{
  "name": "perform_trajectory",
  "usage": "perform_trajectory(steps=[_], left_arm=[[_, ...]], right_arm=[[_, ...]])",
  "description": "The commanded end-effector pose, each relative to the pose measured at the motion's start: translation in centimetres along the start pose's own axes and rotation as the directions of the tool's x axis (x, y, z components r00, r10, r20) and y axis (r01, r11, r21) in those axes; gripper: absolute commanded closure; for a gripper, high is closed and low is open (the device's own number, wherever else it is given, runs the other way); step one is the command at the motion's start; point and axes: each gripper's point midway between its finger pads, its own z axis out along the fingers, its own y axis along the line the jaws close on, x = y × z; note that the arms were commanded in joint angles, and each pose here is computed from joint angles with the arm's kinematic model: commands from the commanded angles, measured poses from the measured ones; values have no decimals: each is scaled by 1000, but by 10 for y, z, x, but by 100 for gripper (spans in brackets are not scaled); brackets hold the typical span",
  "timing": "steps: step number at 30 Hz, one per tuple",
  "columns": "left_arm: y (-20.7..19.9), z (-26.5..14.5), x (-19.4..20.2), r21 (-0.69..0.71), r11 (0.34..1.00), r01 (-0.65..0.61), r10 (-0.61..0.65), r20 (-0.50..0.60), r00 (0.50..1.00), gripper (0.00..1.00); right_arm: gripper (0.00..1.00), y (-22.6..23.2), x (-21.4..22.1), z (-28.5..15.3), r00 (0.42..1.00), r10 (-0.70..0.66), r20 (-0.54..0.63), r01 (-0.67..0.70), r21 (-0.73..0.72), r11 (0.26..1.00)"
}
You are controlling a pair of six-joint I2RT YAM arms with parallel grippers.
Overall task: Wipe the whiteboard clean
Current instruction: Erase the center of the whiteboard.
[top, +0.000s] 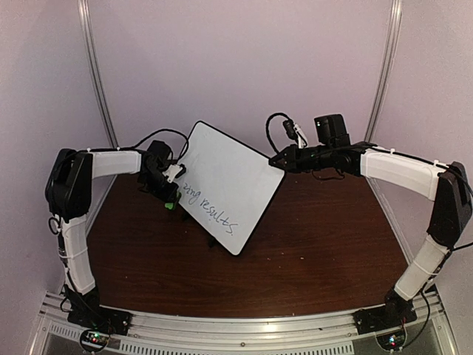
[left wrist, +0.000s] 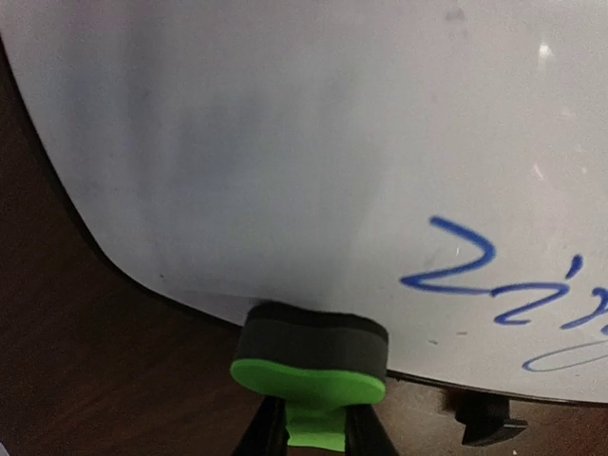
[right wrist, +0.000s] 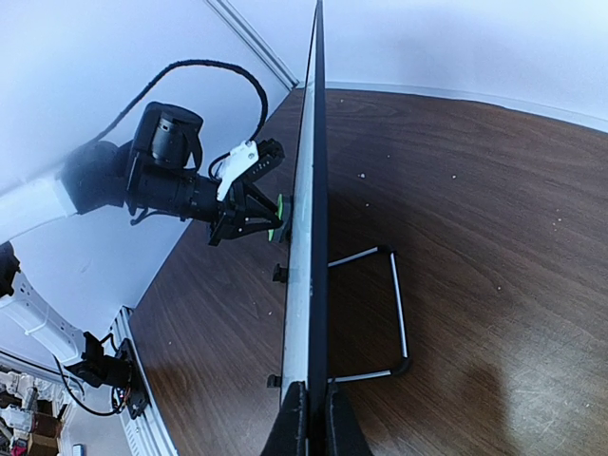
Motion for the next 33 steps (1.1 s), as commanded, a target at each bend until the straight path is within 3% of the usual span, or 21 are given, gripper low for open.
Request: perform_trajectory(steps=[1, 9, 15, 20, 29, 33], left_arm=[[-24, 16, 12, 63, 998, -17, 18, -17, 1000, 100], [-30, -11, -55, 50, 996, -80, 73, 128, 989, 100], [-23, -20, -84, 9, 997, -78, 76, 166, 983, 100], [-17, -11, -68, -29, 998, -57, 60, 119, 991, 100], [-30, -1, -2, 14, 999, -50, 49, 21, 999, 100], [-35, 0, -3, 40, 998, -56, 54, 28, 998, 100]], right_arm=[[100, 40, 32, 7, 988, -123, -91, 106, -170, 980], [100, 39, 32, 8, 988, -121, -97, 104, -166, 981], [100, 39, 31, 7, 988, -120, -97, 104, -161, 981], [100, 39, 31, 7, 988, -122, -96, 106, -161, 981], [100, 38, 32, 9, 988, -122, -99, 105, -162, 981], [100, 37, 34, 12, 987, -117, -106, 99, -166, 981]])
